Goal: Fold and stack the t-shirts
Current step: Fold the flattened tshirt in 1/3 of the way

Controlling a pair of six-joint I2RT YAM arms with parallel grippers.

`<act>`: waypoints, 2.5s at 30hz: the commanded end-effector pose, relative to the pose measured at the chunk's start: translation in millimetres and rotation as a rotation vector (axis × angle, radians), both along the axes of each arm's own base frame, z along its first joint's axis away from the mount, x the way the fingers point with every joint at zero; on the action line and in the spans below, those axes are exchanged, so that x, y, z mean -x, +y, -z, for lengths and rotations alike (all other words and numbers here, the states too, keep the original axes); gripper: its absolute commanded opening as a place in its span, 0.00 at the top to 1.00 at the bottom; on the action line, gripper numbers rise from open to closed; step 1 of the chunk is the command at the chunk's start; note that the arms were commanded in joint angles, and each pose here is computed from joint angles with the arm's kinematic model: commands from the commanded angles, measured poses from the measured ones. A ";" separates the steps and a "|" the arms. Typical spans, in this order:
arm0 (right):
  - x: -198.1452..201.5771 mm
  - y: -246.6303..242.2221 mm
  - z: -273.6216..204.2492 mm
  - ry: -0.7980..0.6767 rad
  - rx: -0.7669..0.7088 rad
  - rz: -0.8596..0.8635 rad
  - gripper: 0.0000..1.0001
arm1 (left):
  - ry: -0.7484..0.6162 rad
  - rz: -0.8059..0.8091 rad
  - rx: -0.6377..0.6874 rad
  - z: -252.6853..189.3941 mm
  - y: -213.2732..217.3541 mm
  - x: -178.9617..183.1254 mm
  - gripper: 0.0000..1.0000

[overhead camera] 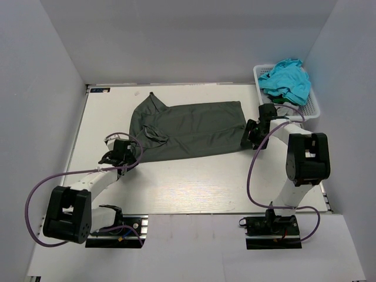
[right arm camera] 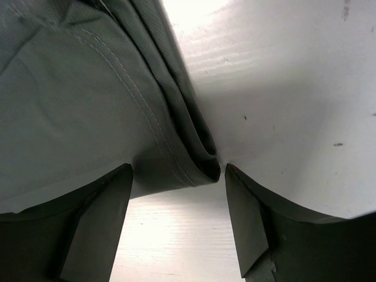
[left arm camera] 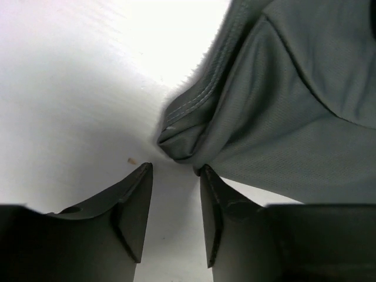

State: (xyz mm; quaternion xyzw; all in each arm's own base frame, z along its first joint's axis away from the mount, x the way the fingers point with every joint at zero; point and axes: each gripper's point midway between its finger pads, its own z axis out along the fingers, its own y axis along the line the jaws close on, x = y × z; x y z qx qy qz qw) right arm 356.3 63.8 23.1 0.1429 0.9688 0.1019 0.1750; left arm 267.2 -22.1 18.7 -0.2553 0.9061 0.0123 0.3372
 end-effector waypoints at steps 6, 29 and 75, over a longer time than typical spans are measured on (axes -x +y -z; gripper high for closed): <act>-14.4 8.2 2.7 -0.012 -0.051 -0.004 0.63 | -0.021 0.088 0.066 9.2 -16.1 -14.5 0.77; 8.6 -3.6 -56.9 -0.056 -0.001 -0.031 1.00 | 0.132 -0.176 -0.017 -61.1 12.0 4.9 1.00; 4.7 52.9 -53.0 -0.183 -0.223 -0.202 0.10 | 0.317 0.352 0.194 -35.0 -133.2 -62.6 0.39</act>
